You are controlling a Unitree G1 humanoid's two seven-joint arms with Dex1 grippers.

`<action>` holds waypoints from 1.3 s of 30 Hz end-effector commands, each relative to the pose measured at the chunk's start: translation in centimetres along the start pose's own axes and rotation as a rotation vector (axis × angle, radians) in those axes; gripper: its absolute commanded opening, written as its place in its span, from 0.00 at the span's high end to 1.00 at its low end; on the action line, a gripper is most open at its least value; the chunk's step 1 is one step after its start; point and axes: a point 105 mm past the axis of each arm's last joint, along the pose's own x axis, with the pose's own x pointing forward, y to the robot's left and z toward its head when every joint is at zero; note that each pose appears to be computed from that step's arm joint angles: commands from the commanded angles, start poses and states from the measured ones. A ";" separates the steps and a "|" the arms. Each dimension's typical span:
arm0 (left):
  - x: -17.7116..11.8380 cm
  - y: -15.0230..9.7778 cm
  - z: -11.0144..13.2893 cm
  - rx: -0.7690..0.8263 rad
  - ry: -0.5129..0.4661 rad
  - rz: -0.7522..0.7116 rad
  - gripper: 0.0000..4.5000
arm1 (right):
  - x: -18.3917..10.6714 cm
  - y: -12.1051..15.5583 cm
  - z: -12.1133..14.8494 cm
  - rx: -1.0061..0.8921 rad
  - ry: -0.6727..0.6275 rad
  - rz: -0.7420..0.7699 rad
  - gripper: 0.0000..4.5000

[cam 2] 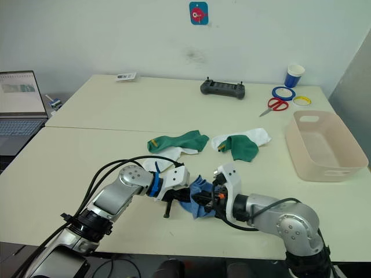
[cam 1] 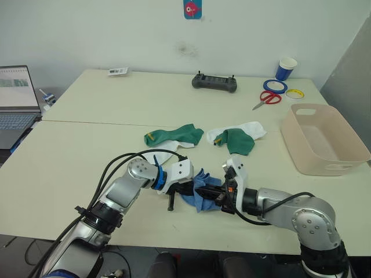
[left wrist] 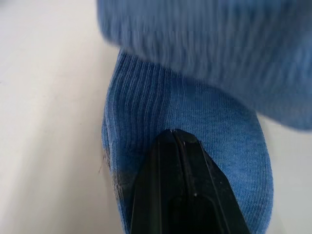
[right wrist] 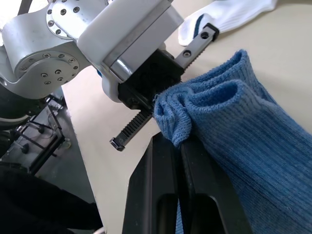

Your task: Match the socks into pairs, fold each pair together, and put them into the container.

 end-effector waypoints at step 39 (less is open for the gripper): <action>-1.4 2.5 1.6 0.042 -0.054 0.131 1.00 | -0.1 -2.4 -1.8 -0.484 0.053 -0.085 0.99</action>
